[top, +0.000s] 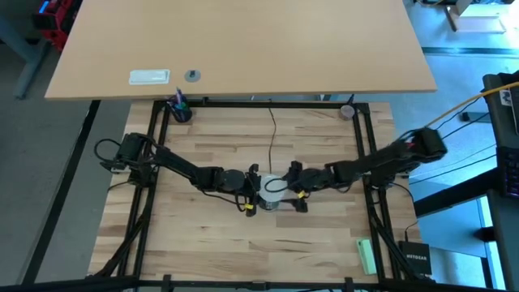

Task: Screw lightbulb
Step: Insert the lightbulb into the lamp

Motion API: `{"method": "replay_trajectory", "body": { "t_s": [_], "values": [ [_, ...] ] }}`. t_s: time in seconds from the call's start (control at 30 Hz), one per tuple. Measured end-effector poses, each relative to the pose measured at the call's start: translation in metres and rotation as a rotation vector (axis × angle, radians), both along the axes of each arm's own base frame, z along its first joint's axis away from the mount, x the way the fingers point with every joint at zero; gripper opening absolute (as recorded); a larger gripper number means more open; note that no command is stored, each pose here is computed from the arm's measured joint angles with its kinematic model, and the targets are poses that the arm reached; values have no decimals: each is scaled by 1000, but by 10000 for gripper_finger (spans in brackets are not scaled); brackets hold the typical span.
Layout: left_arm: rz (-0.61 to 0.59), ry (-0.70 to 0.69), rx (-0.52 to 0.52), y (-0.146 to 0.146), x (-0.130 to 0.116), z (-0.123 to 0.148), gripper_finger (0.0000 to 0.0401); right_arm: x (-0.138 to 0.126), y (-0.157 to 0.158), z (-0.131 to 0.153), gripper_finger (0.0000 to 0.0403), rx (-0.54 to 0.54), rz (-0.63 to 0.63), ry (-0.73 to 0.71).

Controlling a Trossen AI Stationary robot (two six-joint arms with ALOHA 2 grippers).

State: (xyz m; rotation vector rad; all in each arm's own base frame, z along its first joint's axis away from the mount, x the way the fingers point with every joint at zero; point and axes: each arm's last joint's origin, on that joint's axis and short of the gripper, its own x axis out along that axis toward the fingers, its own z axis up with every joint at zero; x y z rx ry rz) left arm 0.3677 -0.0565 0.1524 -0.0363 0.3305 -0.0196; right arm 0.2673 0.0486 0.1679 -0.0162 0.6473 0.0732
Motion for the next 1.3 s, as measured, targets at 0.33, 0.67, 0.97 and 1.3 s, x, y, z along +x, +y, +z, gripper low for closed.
{"method": "replay_trajectory", "body": {
  "t_s": [0.33, 0.67, 0.97, 1.3],
  "values": [
    [1, -6, -6, 0, 0, 1, 135, -29, -6, 50, 369, 18, -16, -128],
    [6, -48, -31, 0, 1, 7, 135, -28, -5, 57, 369, 64, -33, -194],
    [16, -92, -53, 0, -2, 24, 135, -8, -2, 36, 370, 87, -72, -190],
    [58, -83, -87, 2, -5, 32, 135, 2, 0, 48, 370, 151, -57, -351]
  ]
}}
